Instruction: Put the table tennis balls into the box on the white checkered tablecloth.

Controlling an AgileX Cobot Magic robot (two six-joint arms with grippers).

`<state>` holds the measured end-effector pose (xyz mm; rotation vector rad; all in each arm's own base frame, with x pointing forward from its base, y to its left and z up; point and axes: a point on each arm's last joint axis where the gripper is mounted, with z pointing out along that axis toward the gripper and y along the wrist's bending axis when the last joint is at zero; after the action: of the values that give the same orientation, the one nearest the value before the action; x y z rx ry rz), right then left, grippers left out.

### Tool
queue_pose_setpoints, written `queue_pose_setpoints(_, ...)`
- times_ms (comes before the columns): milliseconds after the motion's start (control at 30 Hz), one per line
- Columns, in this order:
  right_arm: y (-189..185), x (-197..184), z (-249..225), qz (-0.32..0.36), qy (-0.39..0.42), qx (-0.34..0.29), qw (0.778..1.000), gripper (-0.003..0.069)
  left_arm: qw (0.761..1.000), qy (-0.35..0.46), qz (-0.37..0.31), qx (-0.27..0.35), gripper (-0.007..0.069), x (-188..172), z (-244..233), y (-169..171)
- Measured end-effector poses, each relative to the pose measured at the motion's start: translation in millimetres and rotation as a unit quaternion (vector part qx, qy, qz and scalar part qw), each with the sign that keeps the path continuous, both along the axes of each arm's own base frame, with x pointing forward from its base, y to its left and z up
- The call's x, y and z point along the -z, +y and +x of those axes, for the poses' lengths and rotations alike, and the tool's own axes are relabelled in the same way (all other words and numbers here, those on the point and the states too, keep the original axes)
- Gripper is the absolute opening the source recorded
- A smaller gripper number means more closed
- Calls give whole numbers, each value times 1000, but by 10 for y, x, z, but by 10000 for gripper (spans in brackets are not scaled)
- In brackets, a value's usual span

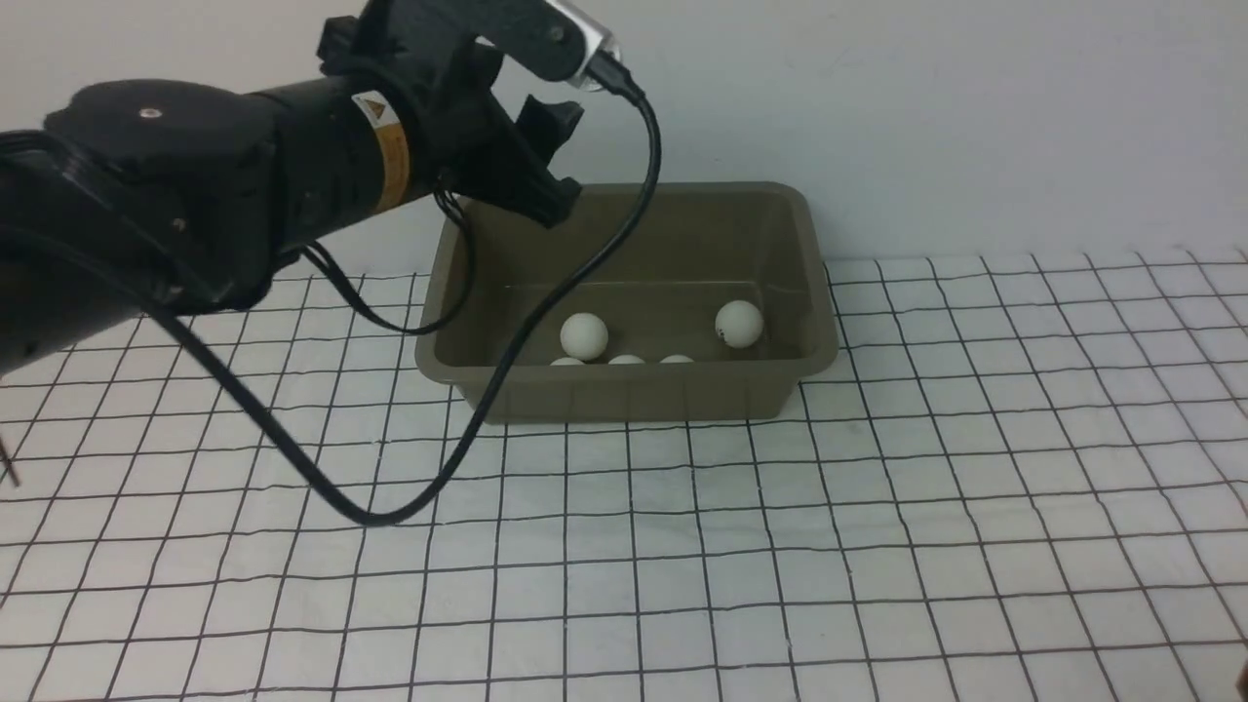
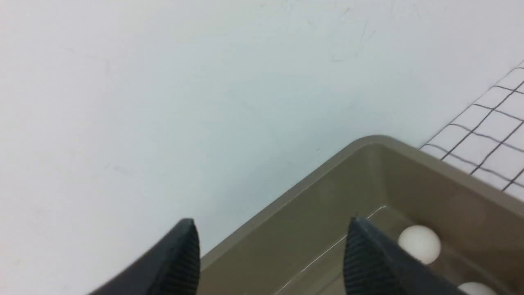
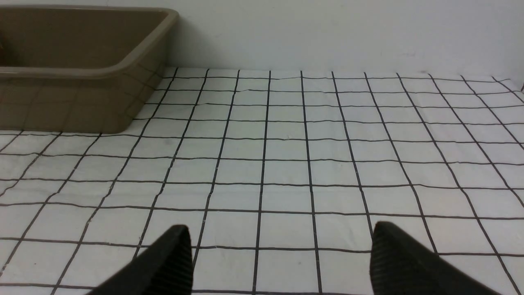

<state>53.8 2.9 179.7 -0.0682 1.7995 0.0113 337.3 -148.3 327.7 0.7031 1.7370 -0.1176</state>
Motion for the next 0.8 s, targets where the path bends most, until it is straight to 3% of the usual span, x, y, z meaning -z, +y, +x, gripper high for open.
queue_pose_setpoints(133, 0, 0, 0, 0, 0, 0, 1000, 526, 999, 2, -15, -36, 402, -38, -103, 178)
queue_pose_setpoints(233, 0, 0, 0, 0, 0, 0, 1000, 526, 996, 19, -64, -51, 386, -78, -155, 223)
queue_pose_setpoints(367, 0, 0, 0, 0, 0, 0, 1000, 526, 975, 123, -185, 20, 384, -51, -273, 42)
queue_pose_setpoints(433, 0, 0, 0, 0, 0, 0, 1000, 526, 961, 166, -215, 57, 384, -36, -336, -33)
queue_pose_setpoints(467, 0, 0, 0, 0, 0, 0, 1000, 526, 939, 224, -237, 111, 384, -12, -437, -126)
queue_pose_setpoints(633, 0, 0, 0, 0, 0, 0, 1000, 526, 885, 330, -243, 222, 384, 73, -640, -271)
queue_pose_setpoints(667, 0, 0, 0, 0, 0, 0, 1000, 526, 852, 380, -250, 259, 384, 108, -716, -304)
queue_pose_setpoints(733, 0, 0, 0, 0, 0, 0, 1000, 526, 809, 443, -265, 282, 384, 137, -785, -307)
queue_pose_setpoints(767, 0, 0, 0, 0, 0, 0, 1000, 526, 807, 445, -264, 286, 384, 139, -791, -309)
queue_pose_setpoints(800, 0, 0, 0, 0, 0, 0, 1000, 526, 789, 471, -271, 288, 384, 153, -808, -308)
